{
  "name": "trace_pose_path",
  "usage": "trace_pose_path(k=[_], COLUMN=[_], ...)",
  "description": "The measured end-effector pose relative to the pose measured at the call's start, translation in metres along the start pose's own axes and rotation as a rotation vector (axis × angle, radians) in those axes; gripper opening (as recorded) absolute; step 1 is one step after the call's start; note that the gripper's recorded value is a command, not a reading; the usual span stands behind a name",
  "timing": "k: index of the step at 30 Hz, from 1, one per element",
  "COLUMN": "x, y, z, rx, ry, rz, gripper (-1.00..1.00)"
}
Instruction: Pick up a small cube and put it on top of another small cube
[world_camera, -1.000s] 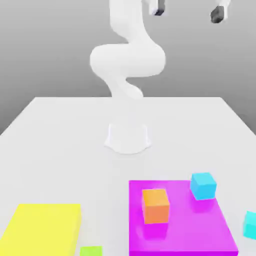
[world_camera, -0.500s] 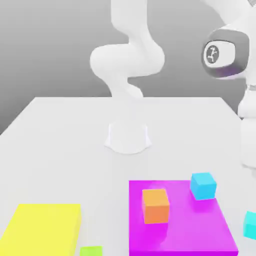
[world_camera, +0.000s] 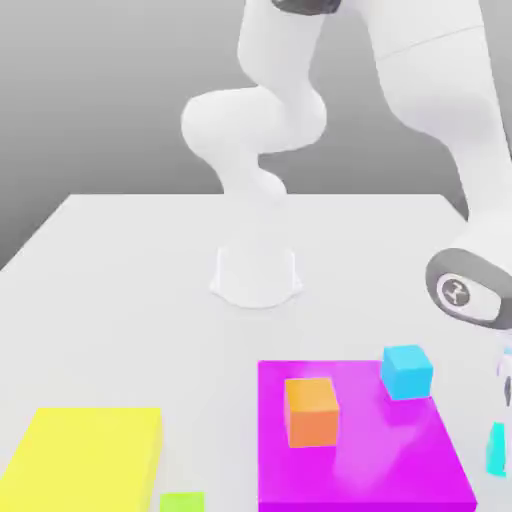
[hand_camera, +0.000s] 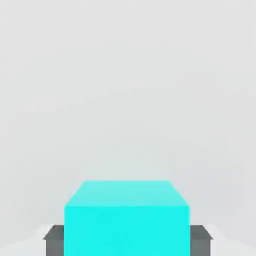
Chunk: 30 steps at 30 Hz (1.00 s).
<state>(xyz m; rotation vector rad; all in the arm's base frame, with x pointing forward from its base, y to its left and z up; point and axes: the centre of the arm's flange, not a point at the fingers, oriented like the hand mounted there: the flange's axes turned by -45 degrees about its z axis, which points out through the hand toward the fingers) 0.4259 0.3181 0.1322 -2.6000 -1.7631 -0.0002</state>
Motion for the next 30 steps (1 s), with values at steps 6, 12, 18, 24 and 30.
trace_pose_path(k=[6, 12, 18, 24, 30], x=[0.000, -0.041, -0.094, -0.134, -0.138], y=[0.000, 0.006, 0.007, -0.004, -0.005], z=[-0.046, -0.106, -0.154, -0.172, -0.126], rx=[0.001, -0.019, -0.019, 0.001, 0.001], ry=[0.000, -0.018, -0.018, -0.001, -0.001], rz=[-0.001, 0.098, 0.228, 0.320, 0.327], gripper=[-1.00, -1.00, -1.00, -1.00, 1.00])
